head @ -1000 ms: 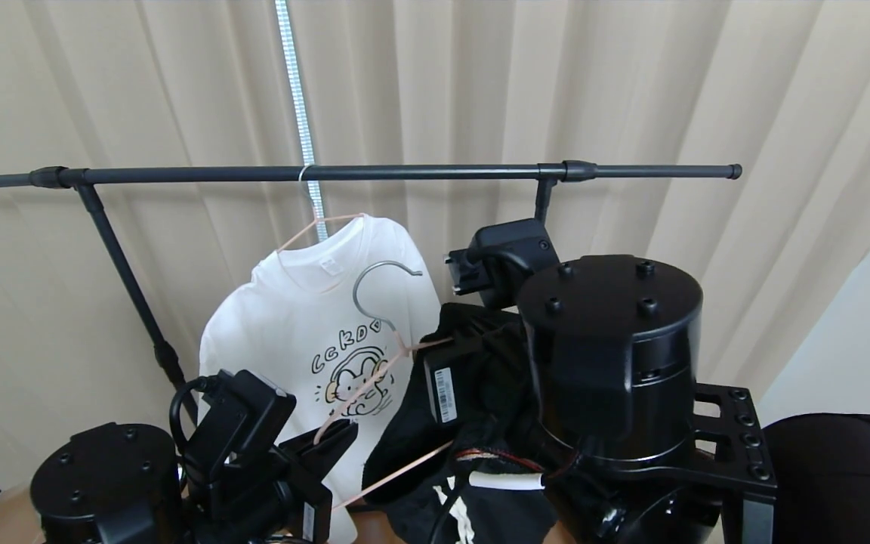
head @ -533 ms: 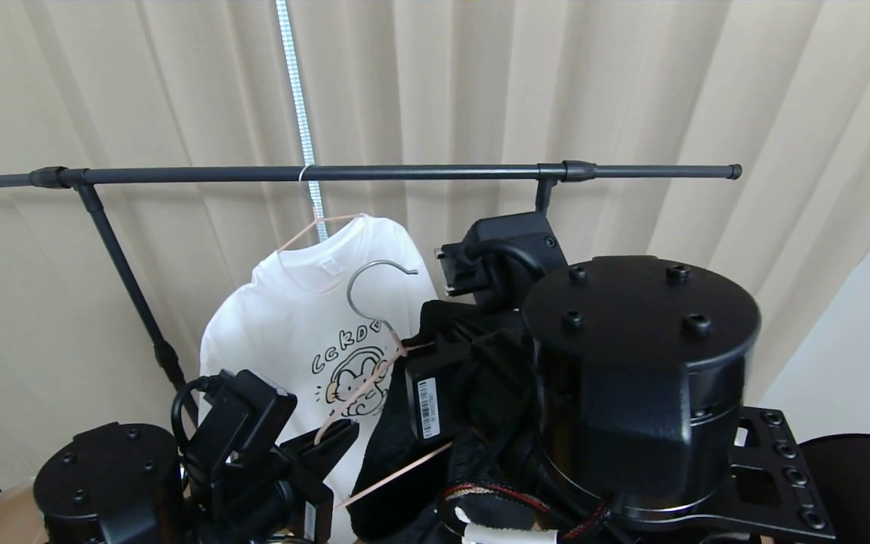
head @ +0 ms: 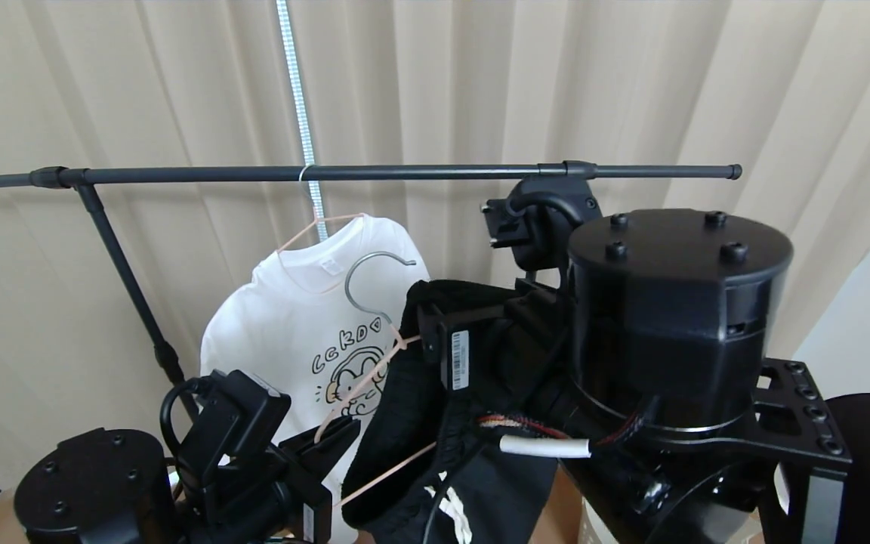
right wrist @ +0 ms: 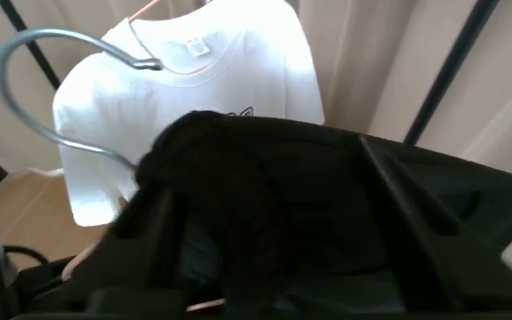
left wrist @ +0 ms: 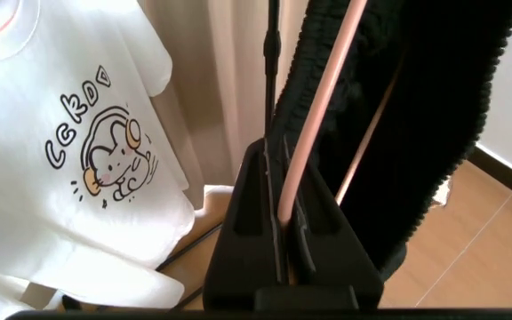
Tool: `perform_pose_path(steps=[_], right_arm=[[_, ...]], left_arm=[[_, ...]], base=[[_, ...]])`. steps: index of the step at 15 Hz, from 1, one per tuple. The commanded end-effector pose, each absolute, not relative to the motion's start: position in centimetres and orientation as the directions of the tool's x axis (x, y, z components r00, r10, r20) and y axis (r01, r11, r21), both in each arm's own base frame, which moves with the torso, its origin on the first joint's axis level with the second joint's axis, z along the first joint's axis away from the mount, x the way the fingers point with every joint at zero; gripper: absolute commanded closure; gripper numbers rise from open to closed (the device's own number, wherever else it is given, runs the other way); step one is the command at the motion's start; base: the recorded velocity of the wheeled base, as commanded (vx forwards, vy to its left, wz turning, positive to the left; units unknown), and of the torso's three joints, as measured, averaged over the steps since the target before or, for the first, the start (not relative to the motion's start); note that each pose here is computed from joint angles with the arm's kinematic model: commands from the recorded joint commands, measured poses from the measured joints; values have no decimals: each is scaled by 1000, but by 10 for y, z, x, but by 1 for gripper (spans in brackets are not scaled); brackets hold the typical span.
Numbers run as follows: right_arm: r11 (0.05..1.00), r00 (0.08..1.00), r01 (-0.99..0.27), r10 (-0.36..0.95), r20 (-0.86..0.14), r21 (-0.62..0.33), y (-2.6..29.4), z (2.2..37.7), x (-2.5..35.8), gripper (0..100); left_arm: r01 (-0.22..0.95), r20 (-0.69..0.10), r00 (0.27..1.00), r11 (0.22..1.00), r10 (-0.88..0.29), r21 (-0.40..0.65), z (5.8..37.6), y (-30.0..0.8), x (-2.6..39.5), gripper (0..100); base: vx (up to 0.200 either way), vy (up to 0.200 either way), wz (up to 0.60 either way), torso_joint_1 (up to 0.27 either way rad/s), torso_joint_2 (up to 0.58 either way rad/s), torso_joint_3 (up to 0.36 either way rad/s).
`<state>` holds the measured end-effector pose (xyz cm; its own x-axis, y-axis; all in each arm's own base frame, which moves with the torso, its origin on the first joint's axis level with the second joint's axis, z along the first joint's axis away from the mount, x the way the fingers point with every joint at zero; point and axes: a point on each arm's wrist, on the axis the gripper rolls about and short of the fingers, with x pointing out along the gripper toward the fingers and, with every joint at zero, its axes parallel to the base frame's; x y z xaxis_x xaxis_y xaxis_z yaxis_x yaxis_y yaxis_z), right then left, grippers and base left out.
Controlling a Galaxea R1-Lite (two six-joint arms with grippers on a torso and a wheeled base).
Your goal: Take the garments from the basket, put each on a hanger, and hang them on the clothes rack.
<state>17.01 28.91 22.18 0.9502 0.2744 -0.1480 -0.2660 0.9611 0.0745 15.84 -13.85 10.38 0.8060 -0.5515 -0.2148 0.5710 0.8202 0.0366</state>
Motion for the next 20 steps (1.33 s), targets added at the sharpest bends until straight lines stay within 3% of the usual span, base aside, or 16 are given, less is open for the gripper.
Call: perform_pose_path(steps=[1,11,20], right_arm=[[965,957,-247,257,-134,87,283,228,174,0],[967,951,-251,254,-179,37,295,207,178,0],[966,952,-260,258,-168,10,283,217,171,0]], left_arm=[[575,-211,804,818,-555,38,104,-138,157,100],[577,-186,805,816,-563,32,107,-140,157,100],[531,-174,835,847,-522,6,108,-138,165,100]], base=[[0,0,0,0,0,0],[0,0,0,0,0,0],[0,0,0,0,0,0]])
